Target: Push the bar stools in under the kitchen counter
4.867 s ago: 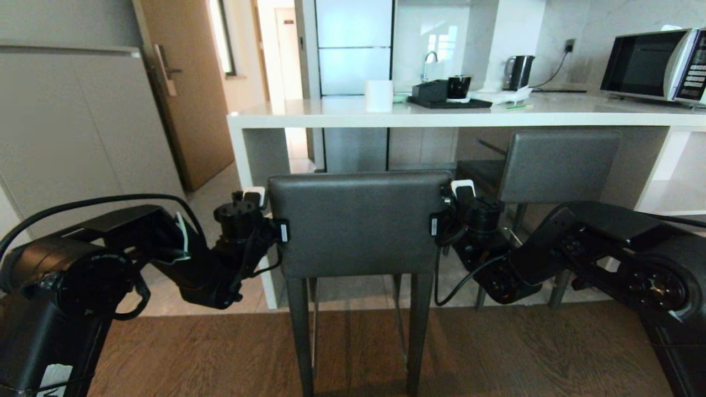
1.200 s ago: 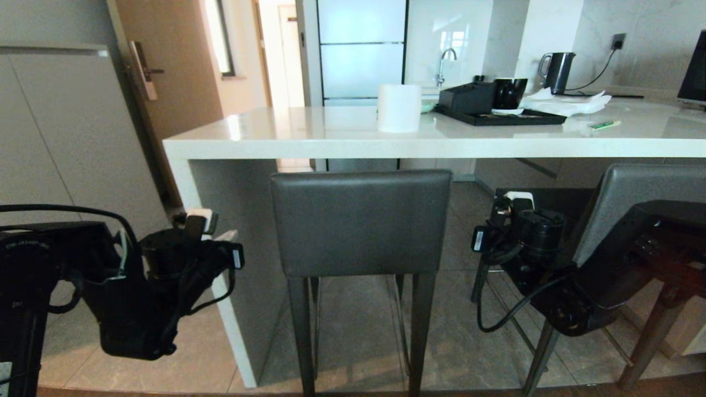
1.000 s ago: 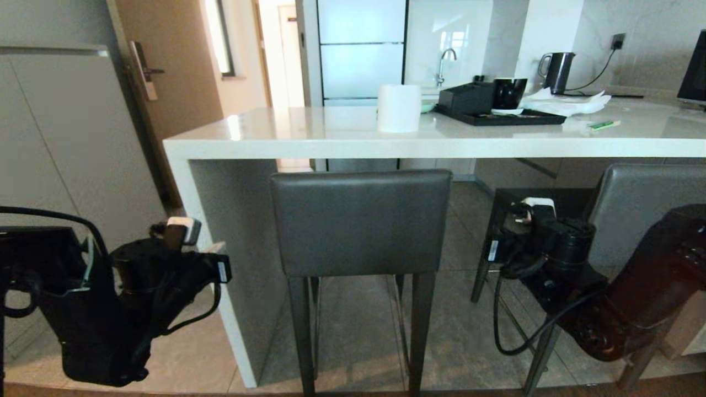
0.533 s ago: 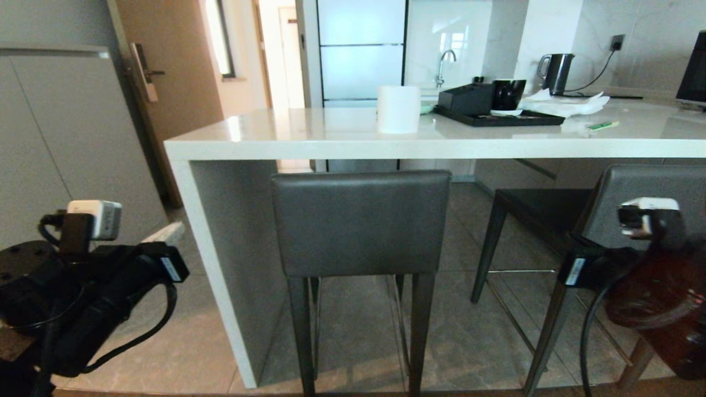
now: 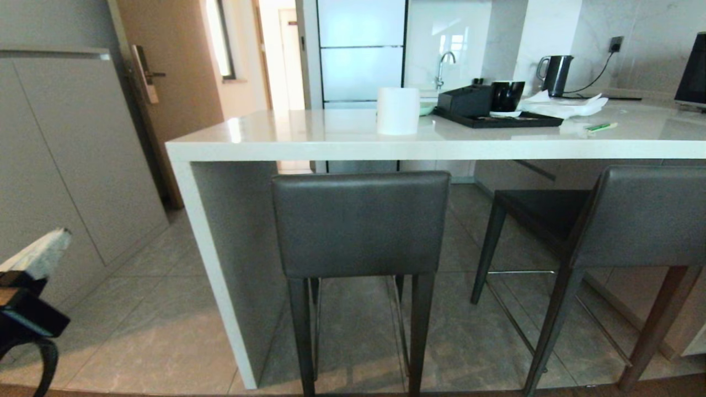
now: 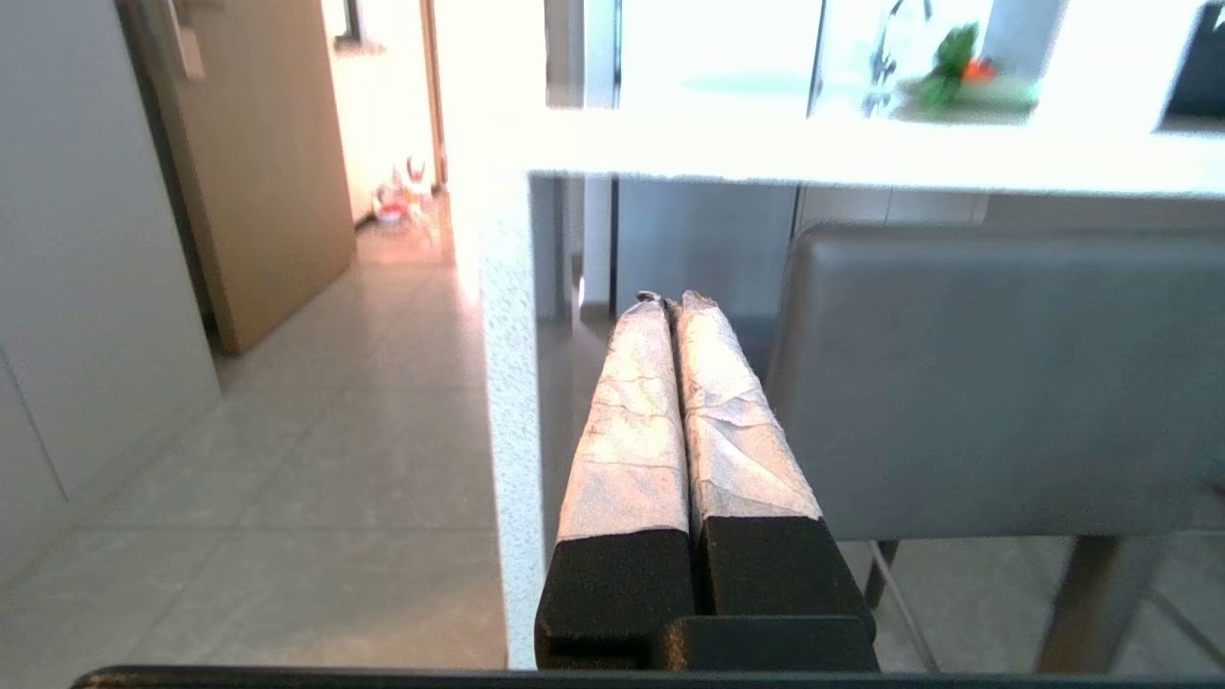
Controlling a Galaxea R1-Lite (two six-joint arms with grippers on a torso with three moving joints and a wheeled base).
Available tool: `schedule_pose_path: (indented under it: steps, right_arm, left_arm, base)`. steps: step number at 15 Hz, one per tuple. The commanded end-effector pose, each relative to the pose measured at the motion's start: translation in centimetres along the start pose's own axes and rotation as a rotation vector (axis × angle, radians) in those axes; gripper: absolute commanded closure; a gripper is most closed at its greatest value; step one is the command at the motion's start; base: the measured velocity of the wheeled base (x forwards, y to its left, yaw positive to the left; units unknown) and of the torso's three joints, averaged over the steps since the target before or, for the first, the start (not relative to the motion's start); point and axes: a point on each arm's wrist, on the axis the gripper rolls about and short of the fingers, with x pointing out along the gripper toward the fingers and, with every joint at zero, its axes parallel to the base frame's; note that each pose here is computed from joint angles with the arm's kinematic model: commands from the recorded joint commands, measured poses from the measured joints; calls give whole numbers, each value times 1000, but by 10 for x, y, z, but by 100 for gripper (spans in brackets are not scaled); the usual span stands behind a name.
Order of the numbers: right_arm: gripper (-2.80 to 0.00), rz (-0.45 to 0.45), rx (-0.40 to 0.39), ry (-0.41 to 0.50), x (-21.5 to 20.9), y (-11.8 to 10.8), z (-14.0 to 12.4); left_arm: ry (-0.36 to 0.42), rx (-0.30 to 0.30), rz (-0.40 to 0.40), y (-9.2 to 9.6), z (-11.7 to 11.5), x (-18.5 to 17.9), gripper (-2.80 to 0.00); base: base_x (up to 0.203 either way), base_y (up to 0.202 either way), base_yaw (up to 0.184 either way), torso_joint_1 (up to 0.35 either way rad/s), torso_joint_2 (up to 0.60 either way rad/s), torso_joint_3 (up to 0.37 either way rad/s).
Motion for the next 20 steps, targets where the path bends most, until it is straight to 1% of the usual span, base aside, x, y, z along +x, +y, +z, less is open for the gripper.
schedule_pose_path:
  steps: [1,4,5,6,7,8,9,10,11,12,15,16,17,18,19,20]
  right_arm:
    - [0,-60,12,-91,-47,-19,14]
    - [0,-92,-11,-108,-87,-29,9]
    - [0,-105,-19,-102,-98,-31,5]
    - [0,-125,-30,-87,-107,-32,6]
    - [0,-132,-27,-110,-111,-34,13]
    - [0,-124,-31,-122,-113,-34,14]
    - [0,-89,-32,-135,-115,-34,14]
    - [0,-27,-32,-157,-117,-33,13]
    - [0,16,-32,-178,-120,-32,10]
    - [0,37,-39,-169,-120,-31,3]
    - [0,46,-49,-160,-122,-29,-13]
    - [0,49,-51,-150,-122,-28,-21]
    - [0,51,-53,-144,-123,-27,-28]
    - [0,54,-55,-138,-122,-26,-34]
    - [0,59,-54,-133,-122,-26,-40]
    - [0,72,-56,-116,-120,-24,-47]
  left_arm:
    - [-51,-6,0,4,22,-55,0]
    - [-5,-1,11,9,34,-108,0]
    - [-37,-2,45,10,47,-118,0]
    - [-62,-4,124,12,58,-123,0]
    - [-64,-2,189,13,60,-124,0]
    - [-68,-3,222,14,61,-125,0]
    - [-74,-4,273,14,63,-126,0]
    - [-73,4,300,14,61,-126,0]
    - [-49,12,301,14,54,-124,0]
    - [-20,18,302,14,44,-121,0]
    - [-1,36,316,15,26,-117,0]
    - [-7,43,346,14,27,-118,0]
    - [-21,56,394,13,27,-120,0]
    - [-35,66,410,11,26,-123,0]
    - [-39,66,360,10,22,-126,0]
    - [-46,60,265,9,10,-133,0]
  base:
    - [0,0,0,0,0,0]
    - [0,0,0,0,0,0]
    - [0,0,0,0,0,0]
    - [0,0,0,0,0,0]
    - [0,0,0,0,0,0]
    - [0,0,0,0,0,0]
    - [0,0,0,0,0,0]
    - [0,0,0,0,0,0]
    - [0,0,0,0,0,0]
    - [0,0,0,0,0,0]
    - [0,0,0,0,0,0]
    - [0,0,0,0,0,0]
    - [0,0,0,0,0,0]
    - [0,0,0,0,0,0]
    - [0,0,0,0,0,0]
    - [0,0,0,0,0,0]
